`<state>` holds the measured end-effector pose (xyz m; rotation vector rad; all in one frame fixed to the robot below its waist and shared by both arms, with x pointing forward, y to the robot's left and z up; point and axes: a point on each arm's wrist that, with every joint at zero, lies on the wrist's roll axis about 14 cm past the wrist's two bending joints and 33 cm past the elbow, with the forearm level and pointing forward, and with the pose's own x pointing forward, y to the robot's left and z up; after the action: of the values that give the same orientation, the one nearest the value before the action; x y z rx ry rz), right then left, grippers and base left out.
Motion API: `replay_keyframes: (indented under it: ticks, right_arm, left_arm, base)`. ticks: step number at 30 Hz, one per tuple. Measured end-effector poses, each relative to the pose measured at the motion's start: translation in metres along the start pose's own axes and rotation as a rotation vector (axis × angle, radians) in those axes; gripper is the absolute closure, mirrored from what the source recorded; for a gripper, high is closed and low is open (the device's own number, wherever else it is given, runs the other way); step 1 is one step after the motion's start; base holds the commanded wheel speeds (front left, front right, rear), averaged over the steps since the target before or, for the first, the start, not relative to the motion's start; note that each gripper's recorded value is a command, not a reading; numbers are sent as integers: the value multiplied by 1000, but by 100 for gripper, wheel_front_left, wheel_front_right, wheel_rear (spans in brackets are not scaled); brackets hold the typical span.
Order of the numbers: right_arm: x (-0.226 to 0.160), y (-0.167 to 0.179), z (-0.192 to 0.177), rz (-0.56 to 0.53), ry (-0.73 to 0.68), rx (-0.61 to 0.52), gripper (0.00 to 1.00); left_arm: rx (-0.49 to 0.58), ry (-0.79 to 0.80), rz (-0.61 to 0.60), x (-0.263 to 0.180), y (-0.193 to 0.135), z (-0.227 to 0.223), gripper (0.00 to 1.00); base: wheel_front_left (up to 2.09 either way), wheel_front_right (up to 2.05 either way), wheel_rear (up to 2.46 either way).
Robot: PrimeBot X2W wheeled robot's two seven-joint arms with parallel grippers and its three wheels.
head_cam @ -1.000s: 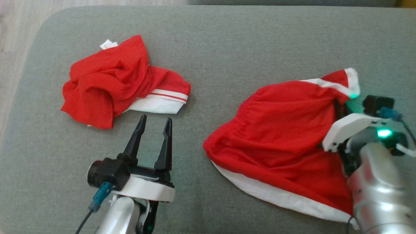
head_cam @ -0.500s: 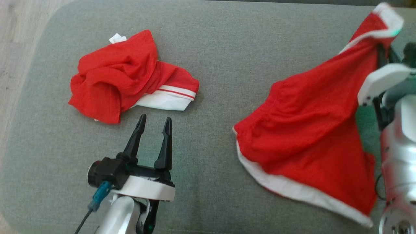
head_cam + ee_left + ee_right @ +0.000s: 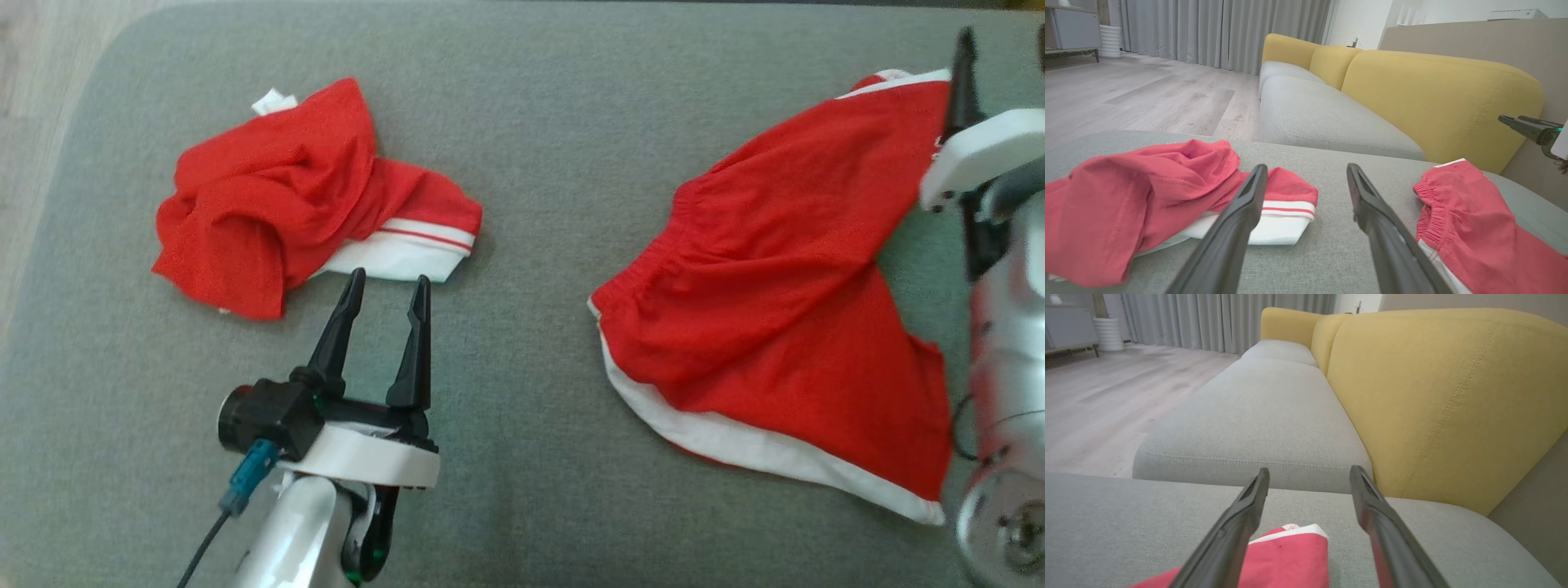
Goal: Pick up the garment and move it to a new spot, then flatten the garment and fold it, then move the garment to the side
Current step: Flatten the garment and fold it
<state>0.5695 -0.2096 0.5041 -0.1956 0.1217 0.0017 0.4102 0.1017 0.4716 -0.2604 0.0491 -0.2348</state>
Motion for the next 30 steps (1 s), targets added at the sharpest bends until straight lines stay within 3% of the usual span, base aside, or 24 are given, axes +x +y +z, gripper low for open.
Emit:
replay_keyframes:
  ticks: [5,12,16,22,30]
  right_arm:
    - [-26,1,-3,-28,-34,101,0]
    - [-101,-6,-24,-42,-88,171,0]
    - [-159,0,-59,-48,-47,270,0]
    - [-233,0,-112,-96,73,325,0]
    - [-250,17,-133,-67,158,354,0]
  left_arm:
    - [5,-20,-41,2,-14,7,0]
    - [9,-29,-111,-4,-39,11,0]
    - [9,-25,-147,-8,-53,9,0]
    - [15,-19,-191,-6,-68,7,0]
    - [16,-5,-200,-2,-68,1,0]
  base:
    - [0,0,0]
    - [0,0,0]
    - [0,0,0]
    - [0,0,0]
    - [0,0,0]
